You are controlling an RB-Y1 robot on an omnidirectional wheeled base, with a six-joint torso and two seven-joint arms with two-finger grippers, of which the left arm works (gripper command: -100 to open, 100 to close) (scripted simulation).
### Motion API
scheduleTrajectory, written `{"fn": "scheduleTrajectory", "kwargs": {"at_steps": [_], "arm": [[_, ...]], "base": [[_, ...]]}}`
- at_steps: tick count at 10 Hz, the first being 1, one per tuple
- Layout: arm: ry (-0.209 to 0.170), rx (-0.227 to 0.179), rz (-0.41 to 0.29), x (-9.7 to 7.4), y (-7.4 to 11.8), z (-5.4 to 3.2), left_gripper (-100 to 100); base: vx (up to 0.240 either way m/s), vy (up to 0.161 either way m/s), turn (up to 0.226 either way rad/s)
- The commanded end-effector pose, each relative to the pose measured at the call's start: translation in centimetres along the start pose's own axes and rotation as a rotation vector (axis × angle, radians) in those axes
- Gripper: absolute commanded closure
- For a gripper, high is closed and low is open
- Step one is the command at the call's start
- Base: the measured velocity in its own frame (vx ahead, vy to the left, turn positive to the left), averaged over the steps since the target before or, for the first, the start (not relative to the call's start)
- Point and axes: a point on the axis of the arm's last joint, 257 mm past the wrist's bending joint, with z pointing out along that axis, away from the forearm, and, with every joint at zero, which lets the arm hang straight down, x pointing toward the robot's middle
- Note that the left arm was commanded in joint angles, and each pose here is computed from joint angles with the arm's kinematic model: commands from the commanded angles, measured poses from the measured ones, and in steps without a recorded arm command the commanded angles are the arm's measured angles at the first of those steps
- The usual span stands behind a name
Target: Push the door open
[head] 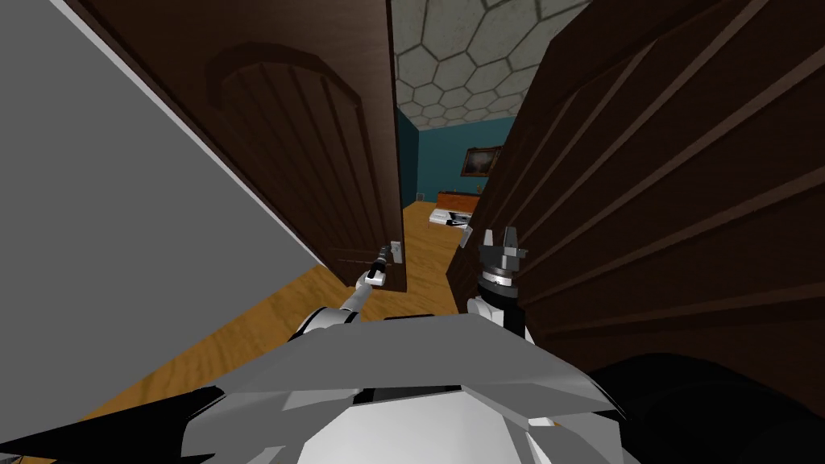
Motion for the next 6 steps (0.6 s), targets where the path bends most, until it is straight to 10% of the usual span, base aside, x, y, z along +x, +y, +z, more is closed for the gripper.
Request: {"fn": "scheduleTrajectory", "kwargs": {"at_steps": [1,6], "arm": [[0.003,-0.004,-0.004,0.1,0.1,-0.04,-100],[0.019,-0.009,-0.025,1.5,0.1,0.07,-100]], "base": [[-0.145,-0.035,-0.005],[-0.225,0.004,0.010]]}}
